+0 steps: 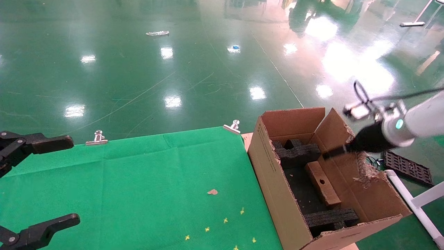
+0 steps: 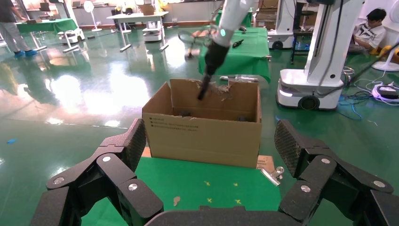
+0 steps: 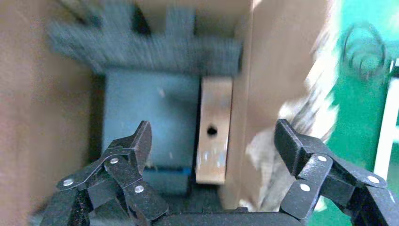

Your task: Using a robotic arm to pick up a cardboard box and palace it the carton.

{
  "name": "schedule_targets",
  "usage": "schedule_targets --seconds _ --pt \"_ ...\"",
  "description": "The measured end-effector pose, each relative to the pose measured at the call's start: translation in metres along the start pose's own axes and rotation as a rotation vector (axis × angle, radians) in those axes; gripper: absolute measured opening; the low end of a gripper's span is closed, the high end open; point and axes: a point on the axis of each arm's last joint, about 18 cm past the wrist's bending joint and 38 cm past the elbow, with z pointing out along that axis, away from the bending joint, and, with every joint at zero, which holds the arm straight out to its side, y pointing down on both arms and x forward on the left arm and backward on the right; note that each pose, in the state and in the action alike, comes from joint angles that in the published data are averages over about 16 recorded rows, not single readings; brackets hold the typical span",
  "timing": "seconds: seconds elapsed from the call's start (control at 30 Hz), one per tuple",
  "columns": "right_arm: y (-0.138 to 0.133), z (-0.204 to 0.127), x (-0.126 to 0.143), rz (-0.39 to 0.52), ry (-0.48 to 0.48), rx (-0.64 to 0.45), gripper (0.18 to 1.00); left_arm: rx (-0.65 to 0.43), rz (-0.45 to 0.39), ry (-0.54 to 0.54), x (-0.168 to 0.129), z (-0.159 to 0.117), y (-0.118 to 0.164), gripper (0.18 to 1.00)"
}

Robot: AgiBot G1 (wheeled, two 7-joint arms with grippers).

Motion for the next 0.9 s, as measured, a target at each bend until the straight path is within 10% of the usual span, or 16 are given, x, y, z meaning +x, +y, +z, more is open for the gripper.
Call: schedule_targets --seconds 0.5,0.9 --pt "-0.075 -0.111 0.002 -0.143 -0.115 0.378 0.994 0.000 0.000 0.000 0.000 0.000 0.000 1.001" --pt "-0.087 -0.119 -0.039 -0.262 -0.275 0.511 1.000 0.000 0.000 0.000 0.000 0.000 0.000 1.001"
